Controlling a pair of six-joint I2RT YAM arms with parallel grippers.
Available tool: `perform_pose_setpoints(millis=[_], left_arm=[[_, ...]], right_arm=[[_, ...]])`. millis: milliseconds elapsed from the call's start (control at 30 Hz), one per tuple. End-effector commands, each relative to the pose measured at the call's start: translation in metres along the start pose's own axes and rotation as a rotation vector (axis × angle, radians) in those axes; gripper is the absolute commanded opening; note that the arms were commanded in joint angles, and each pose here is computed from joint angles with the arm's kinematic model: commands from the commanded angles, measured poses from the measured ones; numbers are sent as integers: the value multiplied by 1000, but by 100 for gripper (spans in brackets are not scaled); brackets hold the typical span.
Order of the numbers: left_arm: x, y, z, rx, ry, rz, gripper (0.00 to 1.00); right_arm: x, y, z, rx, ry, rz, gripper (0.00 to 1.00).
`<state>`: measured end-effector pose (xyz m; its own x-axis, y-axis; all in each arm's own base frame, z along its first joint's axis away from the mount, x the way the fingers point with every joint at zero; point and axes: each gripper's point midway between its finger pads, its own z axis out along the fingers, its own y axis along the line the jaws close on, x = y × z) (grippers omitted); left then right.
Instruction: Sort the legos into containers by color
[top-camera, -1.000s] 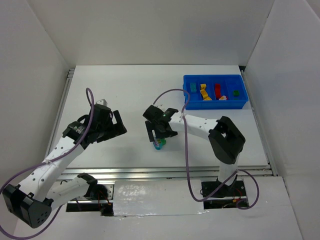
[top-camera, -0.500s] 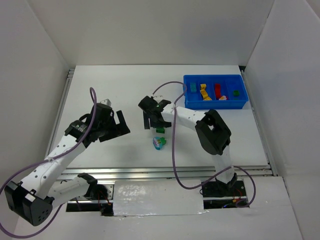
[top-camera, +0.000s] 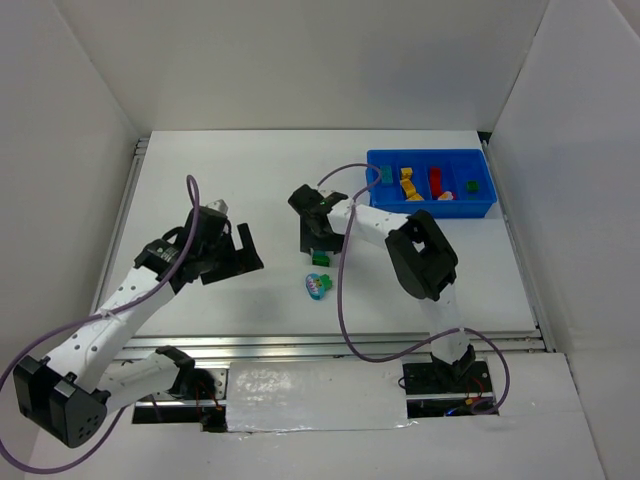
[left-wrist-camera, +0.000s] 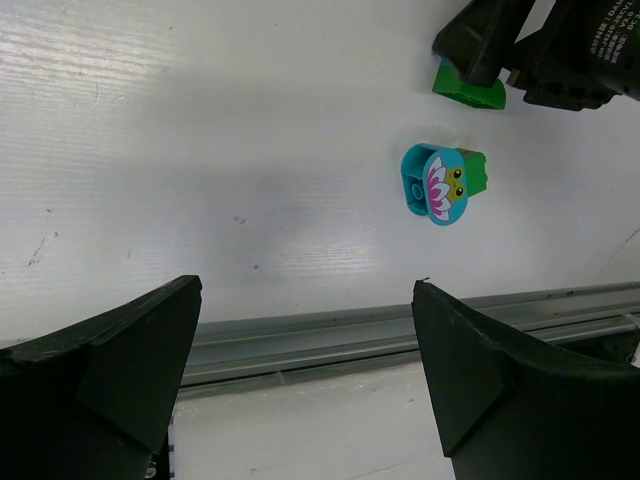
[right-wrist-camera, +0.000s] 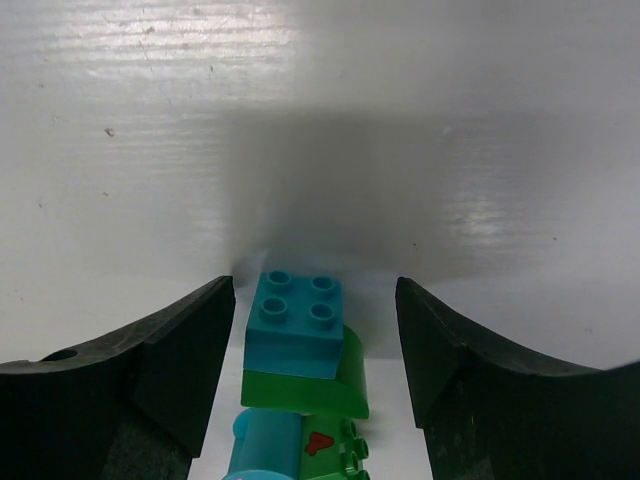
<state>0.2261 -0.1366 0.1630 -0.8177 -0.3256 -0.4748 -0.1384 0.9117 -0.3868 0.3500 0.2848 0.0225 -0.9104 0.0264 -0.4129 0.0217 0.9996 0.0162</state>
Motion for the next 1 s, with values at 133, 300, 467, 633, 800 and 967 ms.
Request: perform_pose_setpoints(millis=[133,300,467,633,800,967], left_arm=[[-6,-12,3,51,-2,20,99],[-5,-11,5,46,4,21,100],[-1,-12,8,65,13,19,99],[-5,-45,9,252,-7,54,100],[-25,-95,-13,506,-75,127,100],[-54,-134,-28,669,-196,163,99]], right_arm=[[3,17,-10,-85,5,37,59],[3,19,-7,-82,13,48,41],[-8,18,-8,-66,4,75,13],[-41,14,-28,-76,-21,207,0],[-75,-5,-99,-154,-177,474,0],[-84,-15,-177,-304,-280,690,0]])
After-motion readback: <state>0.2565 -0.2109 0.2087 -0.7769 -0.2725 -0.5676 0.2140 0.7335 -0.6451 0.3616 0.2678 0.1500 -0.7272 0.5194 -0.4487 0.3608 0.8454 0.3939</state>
